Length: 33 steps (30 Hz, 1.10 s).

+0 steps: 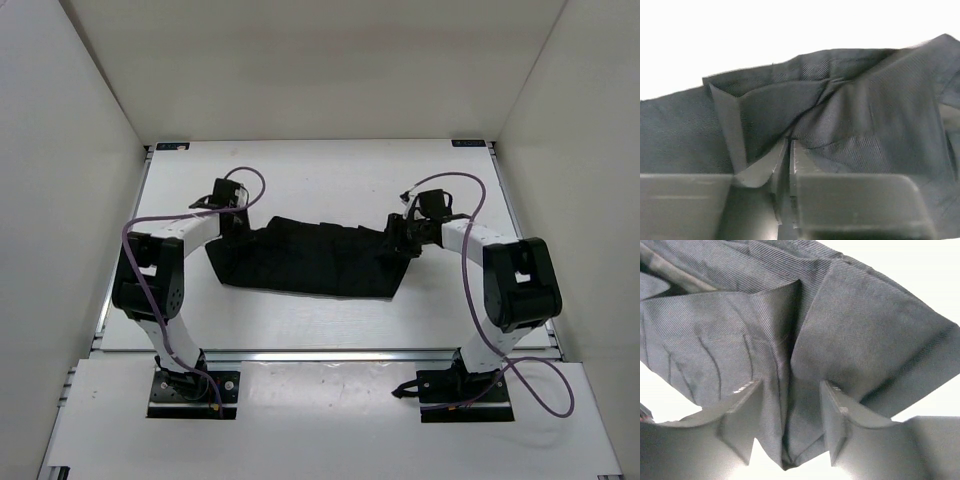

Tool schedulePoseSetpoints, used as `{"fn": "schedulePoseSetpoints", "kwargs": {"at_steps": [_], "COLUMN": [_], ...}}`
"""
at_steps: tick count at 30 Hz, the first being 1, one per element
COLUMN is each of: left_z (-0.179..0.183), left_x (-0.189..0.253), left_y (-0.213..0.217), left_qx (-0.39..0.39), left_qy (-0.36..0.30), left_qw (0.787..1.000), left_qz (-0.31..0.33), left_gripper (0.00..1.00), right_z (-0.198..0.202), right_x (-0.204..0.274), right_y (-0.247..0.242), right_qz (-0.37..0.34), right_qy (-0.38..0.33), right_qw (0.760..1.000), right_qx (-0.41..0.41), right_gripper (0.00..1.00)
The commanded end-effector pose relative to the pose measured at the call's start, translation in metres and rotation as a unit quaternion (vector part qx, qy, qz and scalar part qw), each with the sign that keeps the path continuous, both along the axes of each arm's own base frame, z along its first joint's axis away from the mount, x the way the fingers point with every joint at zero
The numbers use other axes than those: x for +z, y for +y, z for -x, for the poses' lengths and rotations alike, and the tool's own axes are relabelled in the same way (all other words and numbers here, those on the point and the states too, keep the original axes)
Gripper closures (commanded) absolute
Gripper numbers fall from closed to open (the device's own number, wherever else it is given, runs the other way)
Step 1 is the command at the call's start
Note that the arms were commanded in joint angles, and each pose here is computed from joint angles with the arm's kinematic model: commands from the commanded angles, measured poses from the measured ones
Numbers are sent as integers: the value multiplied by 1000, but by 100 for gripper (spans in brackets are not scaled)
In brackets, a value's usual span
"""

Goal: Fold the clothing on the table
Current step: Fold the skirt

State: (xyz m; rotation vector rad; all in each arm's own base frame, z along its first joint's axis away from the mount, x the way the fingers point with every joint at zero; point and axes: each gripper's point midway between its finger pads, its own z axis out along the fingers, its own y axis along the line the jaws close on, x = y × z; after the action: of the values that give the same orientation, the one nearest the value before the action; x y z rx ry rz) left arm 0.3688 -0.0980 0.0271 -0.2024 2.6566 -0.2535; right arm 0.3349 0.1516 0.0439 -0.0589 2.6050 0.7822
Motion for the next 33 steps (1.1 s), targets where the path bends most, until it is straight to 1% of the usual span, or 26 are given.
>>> {"fn": "schedulePoseSetpoints", "kwargs": {"at_steps": [1,2,4,6,7,8,11,12,14,16,17,19,21,22,24,25,26,33], "left_z": [-28,-33,-39,-37,-39,-37,-24,-16,-7,6,11,16,22,26,28,31,31,38], "left_x": [58,67,81,86,94,100,99,86,81,63,57,45,33,28,23,19,17,11], "left_y": [-7,-9,-5,-5,-3,-3,-2,2,5,9,11,14,18,18,17,17,17,24], "left_qx": [-17,-21,-21,-25,-24,-27,-27,-25,-24,-22,-20,-14,-15,-10,-11,-12,-9,1], "left_qy": [-65,-72,-85,-90,-101,-107,-107,-94,-88,-66,-59,-38,-17,-8,-1,5,5,14], "left_qw": [998,997,996,995,994,994,994,995,995,997,997,998,999,999,999,999,999,999], "left_qz": [15,15,-4,-20,-20,-20,-19,-33,-40,-42,-43,-42,-39,-36,-37,-38,-38,-36], "left_gripper": [61,54,36,29,30,29,32,34,37,44,47,50,54,59,59,60,64,66], "right_z": [-14,-10,-4,3,6,13,36,43,51,57,59,60,59,56,56,52,50,41], "right_x": [44,52,57,58,56,48,27,20,9,1,-3,-9,-11,-10,-11,-9,-9,-1], "right_y": [-1,-5,-16,-25,-30,-36,-44,-45,-46,-44,-44,-43,-41,-40,-40,-38,-35,-25], "right_qz": [-5,-4,13,34,51,67,87,91,116,125,127,125,116,113,111,107,105,35], "right_qy": [-62,-71,-72,-72,-74,-58,-15,-2,3,9,14,17,18,14,13,6,5,-11], "right_qw": [998,997,996,995,994,994,994,993,991,991,990,990,991,992,992,993,993,997], "right_qx": [-19,-27,-44,-55,-59,-65,-67,-70,-61,-54,-55,-54,-57,-57,-56,-53,-52,-71], "right_gripper": [51,44,37,33,31,30,28,28,26,23,23,23,23,23,22,22,23,23]}}
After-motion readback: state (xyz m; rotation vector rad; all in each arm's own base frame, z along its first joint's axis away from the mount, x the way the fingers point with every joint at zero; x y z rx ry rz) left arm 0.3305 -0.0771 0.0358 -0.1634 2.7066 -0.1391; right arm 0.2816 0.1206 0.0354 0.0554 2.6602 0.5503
